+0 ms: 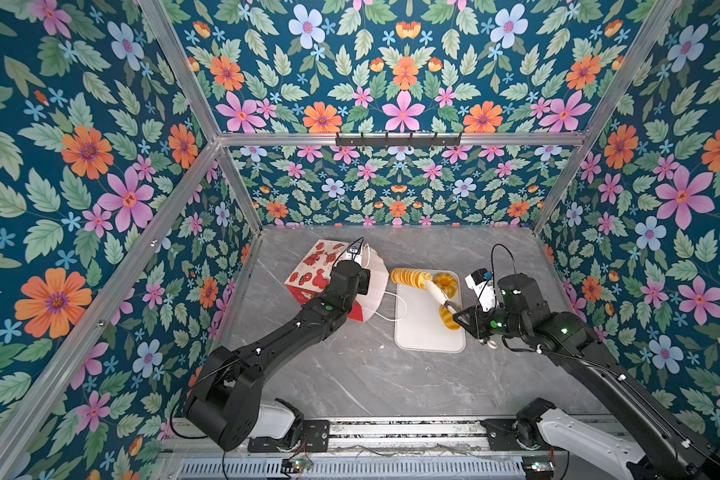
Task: Take the fake bread out of the paper bag
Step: 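Pull the long striped bread out of the bag over the tray, then lower the long striped bread onto the tray and open the right tongs, then move the open tongs with the right gripper back into the bag opening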
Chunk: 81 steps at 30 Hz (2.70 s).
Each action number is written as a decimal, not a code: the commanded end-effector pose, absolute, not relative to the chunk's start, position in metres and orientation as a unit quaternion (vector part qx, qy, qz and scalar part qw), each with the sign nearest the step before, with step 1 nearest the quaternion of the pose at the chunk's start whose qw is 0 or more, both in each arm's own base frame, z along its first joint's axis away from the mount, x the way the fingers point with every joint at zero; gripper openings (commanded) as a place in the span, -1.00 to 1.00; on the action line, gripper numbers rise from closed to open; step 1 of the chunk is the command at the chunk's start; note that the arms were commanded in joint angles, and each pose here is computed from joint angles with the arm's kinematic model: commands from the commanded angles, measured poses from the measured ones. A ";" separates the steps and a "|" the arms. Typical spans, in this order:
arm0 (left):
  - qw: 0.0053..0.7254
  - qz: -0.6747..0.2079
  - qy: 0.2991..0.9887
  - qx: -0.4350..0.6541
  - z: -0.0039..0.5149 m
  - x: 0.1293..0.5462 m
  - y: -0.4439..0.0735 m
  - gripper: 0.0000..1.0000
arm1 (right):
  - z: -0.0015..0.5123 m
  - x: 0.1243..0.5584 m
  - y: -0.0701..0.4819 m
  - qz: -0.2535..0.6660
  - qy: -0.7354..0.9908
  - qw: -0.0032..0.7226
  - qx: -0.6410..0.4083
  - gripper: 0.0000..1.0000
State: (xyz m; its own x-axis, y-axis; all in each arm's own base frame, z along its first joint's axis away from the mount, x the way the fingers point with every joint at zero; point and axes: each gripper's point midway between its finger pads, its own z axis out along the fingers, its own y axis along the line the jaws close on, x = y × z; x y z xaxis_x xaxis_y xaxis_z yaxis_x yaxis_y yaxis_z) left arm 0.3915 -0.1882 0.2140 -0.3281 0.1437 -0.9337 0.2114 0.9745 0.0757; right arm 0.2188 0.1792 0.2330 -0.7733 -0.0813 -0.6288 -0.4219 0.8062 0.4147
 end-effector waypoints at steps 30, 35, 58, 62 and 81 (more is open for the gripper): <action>0.581 -0.030 0.808 0.100 0.213 0.394 -0.186 -1.00 | 0.140 0.184 0.162 0.292 0.938 0.186 0.023 -0.27; 0.581 -0.030 0.807 0.101 0.213 0.394 -0.186 -1.00 | 0.148 0.187 0.161 0.287 0.939 0.191 0.016 -0.20; 0.582 -0.033 0.807 0.098 0.211 0.393 -0.183 -1.00 | 0.191 0.208 0.162 0.247 0.937 0.237 -0.061 -0.13; 0.582 -0.036 0.806 0.099 0.212 0.392 -0.183 -1.00 | 0.170 0.222 0.165 0.227 0.944 0.230 -0.067 -0.14; 0.584 -0.036 0.805 0.093 0.208 0.389 -0.179 -1.00 | 0.134 0.246 0.186 0.233 0.950 0.195 -0.071 -0.16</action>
